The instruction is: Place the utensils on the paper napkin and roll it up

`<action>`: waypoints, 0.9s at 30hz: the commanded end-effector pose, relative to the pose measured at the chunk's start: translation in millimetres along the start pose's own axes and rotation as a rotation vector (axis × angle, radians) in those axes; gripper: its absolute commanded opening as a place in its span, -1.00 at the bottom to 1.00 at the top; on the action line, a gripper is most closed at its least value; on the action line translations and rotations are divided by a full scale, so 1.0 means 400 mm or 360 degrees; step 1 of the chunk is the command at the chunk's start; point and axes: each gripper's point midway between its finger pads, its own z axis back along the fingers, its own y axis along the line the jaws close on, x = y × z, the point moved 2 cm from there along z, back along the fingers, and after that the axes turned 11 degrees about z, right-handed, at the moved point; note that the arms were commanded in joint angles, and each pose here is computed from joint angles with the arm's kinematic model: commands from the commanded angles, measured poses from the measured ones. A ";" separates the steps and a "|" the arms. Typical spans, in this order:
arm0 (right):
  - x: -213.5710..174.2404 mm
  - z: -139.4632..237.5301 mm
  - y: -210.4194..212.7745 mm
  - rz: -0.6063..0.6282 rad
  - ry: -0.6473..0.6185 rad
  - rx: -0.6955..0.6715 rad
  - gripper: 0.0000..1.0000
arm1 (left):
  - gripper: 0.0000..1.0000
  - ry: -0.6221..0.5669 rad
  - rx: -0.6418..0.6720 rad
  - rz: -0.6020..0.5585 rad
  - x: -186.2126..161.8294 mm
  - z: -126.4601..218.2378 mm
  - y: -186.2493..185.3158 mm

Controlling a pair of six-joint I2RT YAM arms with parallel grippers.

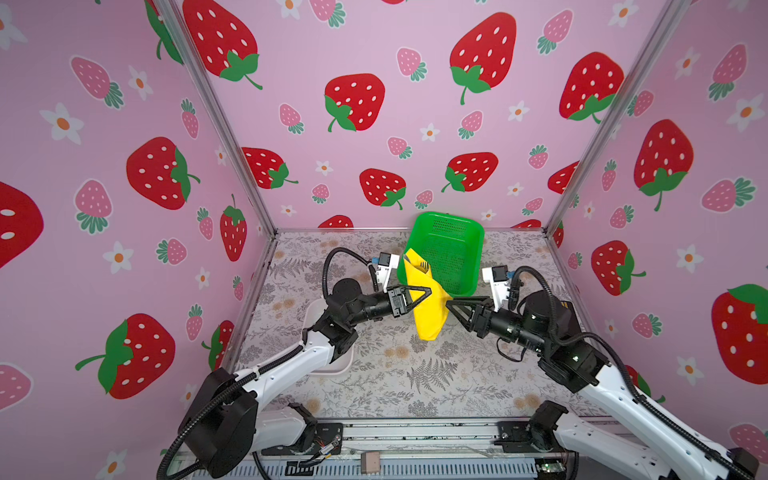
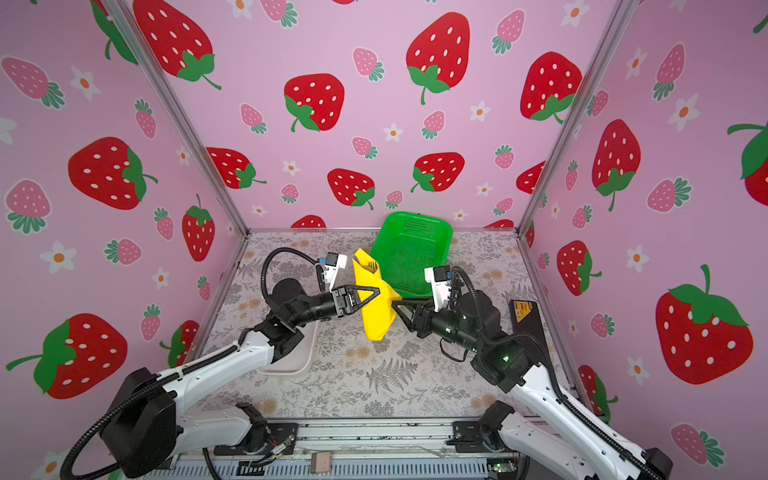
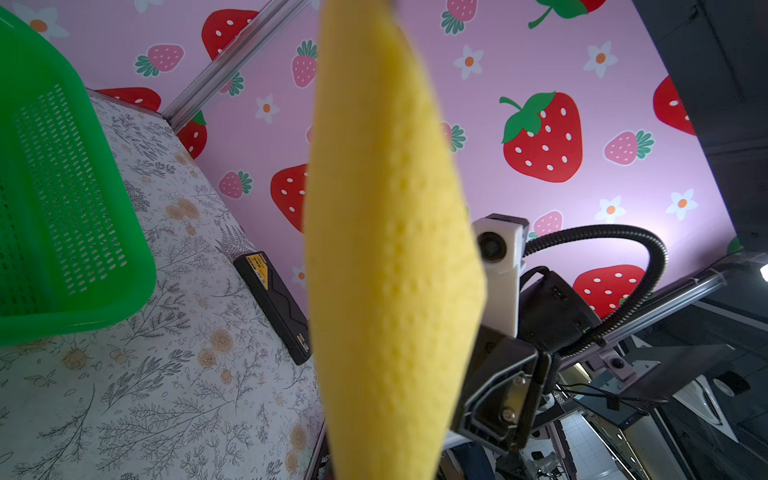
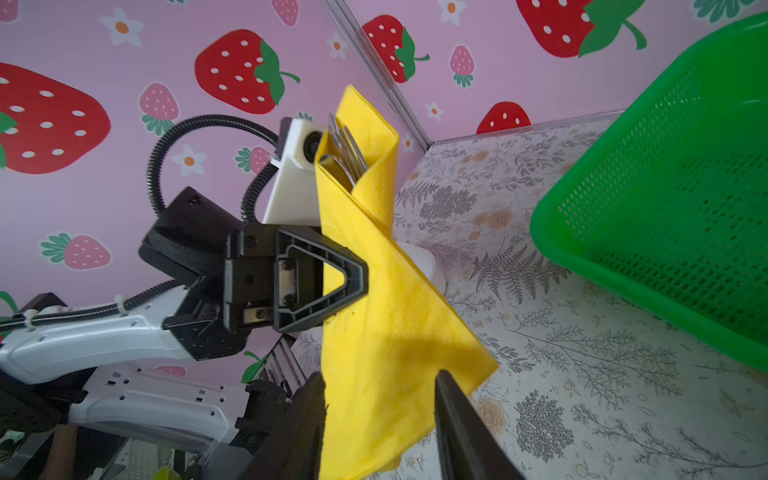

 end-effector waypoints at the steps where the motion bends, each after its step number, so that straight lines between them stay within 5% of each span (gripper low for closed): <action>1: 0.018 0.003 0.017 0.0006 -0.0027 0.0048 -0.25 | -0.83 -0.0048 -0.0085 -0.0072 0.031 -0.006 -0.047; 3: 0.017 -0.002 0.021 -0.0004 -0.0027 0.0076 -0.52 | -0.83 -0.0045 -0.0079 -0.0056 0.030 -0.009 -0.039; 7: -0.016 -0.030 0.011 -0.0047 0.0063 0.0096 -0.69 | -0.83 -0.0052 -0.0089 -0.0050 0.032 -0.010 -0.040; 27: -0.089 -0.112 -0.025 -0.0134 0.0180 0.0129 -0.60 | -0.82 -0.0031 -0.0134 -0.0029 0.031 -0.011 -0.057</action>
